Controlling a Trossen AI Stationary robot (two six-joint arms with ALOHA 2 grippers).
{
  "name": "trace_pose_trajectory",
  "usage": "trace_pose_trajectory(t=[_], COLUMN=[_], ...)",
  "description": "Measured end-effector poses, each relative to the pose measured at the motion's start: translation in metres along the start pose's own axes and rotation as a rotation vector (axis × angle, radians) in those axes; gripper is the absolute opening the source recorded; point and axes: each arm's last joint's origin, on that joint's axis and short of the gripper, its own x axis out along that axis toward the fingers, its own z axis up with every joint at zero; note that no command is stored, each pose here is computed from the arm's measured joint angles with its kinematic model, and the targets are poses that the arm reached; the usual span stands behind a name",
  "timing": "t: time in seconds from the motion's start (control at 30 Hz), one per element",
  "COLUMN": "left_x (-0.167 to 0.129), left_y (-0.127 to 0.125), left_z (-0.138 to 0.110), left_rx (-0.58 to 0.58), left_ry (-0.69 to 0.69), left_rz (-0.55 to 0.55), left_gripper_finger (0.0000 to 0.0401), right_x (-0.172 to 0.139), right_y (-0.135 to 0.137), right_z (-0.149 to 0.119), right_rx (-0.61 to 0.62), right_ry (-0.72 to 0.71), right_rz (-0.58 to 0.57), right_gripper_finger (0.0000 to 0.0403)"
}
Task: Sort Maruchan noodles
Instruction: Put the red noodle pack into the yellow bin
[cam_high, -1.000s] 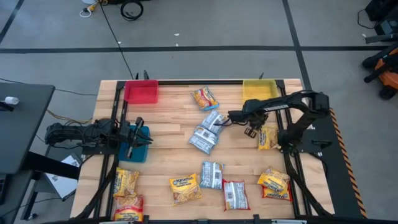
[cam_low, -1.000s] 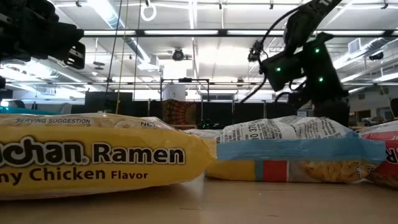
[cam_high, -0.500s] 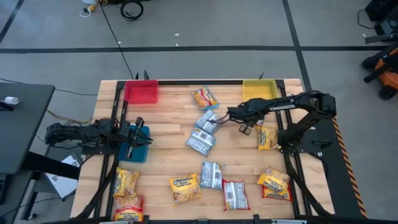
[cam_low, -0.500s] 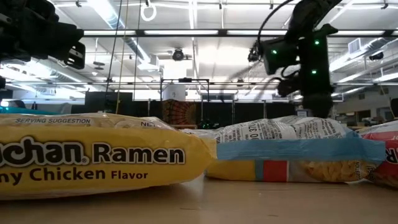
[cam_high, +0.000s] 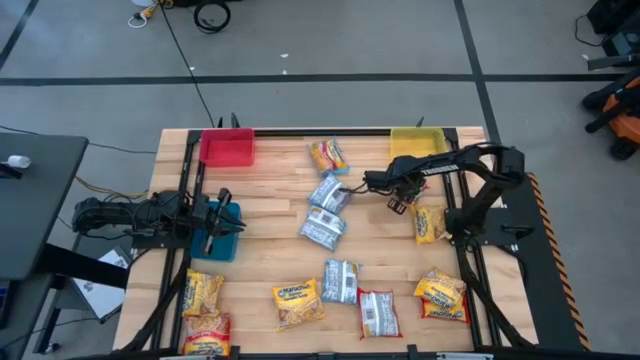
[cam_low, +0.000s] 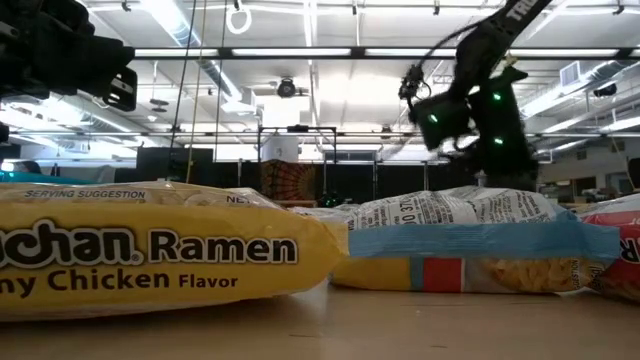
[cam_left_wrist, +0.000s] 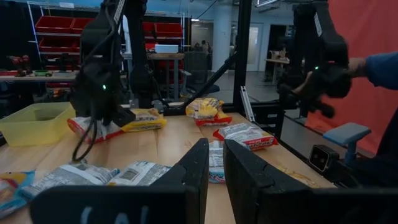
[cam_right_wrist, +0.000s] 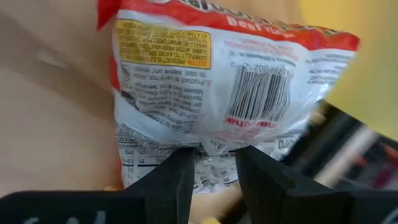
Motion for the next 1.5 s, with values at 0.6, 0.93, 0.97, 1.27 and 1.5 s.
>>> trace_pose_trajectory(t=[0.6,0.93,0.97,1.27,1.5], left_x=[0.000,0.000,0.000,0.000,0.000], left_y=[0.000,0.000,0.000,0.000,0.000], left_z=[0.000,0.000,0.000,0.000,0.000], left_rx=[0.000,0.000,0.000,0.000,0.000], left_ry=[-0.001,-0.001,0.000,-0.003,-0.004], left_rz=[0.000,0.000,0.000,0.000,0.000], left_gripper_finger=[0.0053,0.0053,0.0053,0.0053,0.0053], right_x=[-0.056,-0.022,-0.022,-0.020,-0.009], right_y=[0.045,0.066,0.068,0.071,0.068], right_z=[-0.051,-0.050,-0.048,-0.045,-0.040], right_rx=[-1.180,-1.481,-1.465,-1.454,-1.317], right_ry=[-0.449,-0.459,-0.476,-0.546,-0.593], right_rz=[0.026,-0.357,-0.392,-0.375,-0.281], right_gripper_finger=[0.0146,0.0170,0.0170,0.0168,0.0151])
